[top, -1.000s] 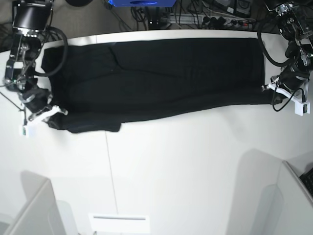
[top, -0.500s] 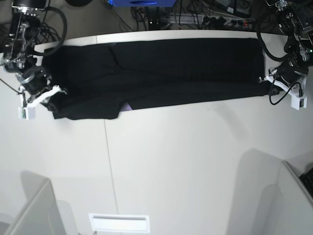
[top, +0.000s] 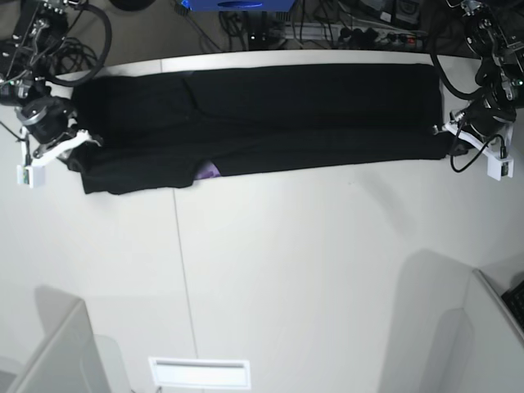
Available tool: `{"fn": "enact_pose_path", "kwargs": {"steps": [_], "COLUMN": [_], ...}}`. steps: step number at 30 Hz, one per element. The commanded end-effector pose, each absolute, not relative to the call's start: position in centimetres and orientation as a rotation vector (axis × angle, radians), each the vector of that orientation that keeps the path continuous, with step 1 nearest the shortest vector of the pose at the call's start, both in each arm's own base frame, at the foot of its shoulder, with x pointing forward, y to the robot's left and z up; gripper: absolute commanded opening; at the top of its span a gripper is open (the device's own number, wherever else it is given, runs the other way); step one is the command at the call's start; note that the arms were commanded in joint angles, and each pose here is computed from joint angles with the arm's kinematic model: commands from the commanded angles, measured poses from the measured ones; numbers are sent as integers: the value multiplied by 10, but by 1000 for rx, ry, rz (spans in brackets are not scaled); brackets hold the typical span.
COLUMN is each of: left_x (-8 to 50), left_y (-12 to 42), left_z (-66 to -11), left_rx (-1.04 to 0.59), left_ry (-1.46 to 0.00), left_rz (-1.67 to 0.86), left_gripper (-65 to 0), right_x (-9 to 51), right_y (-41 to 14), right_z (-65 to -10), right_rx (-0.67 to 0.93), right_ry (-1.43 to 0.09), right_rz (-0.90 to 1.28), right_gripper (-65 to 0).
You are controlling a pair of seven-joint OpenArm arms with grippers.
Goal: Fold the T-shirt properly
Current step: 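Lift the grasped edge and fold it over toward the collar edge with both grippers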
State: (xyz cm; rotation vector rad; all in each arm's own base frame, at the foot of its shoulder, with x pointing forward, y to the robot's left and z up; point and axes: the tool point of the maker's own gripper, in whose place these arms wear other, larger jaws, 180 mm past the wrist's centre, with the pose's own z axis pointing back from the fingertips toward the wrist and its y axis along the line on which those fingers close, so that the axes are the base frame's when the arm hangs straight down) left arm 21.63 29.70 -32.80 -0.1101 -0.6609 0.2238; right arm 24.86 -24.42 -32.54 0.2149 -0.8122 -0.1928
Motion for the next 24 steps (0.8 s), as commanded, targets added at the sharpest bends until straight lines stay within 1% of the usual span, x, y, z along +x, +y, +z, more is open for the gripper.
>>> {"fn": "enact_pose_path", "kwargs": {"steps": [1, 6, 9, 12, 18, 24], "left_x": [222, 222, 217, 212, 193, 185], "left_y": [300, 301, 305, 314, 314, 315], "left_z": [-317, -316, -317, -314, -326, -331], "left_rx": [-97, -93, -83, -65, -58, -54], "left_ry": [-700, -700, -658, -654, -595, -571], "left_rz": [205, 202, 196, 220, 220, 222], "left_gripper": [-650, -650, -650, -650, -650, -650], "right_x": [253, 242, 237, 237, 225, 211], "right_y": [-247, -247, -247, -247, -247, -246], "right_z": [-314, -323, -326, -327, -335, -344], "right_rx": [206, 203, 201, 201, 198, 195], "right_ry": [-852, -818, -803, -800, -766, -725], "right_rz": [-175, -178, -179, -180, -183, -187], "right_gripper": [-650, -650, -650, -650, -650, -650]}}
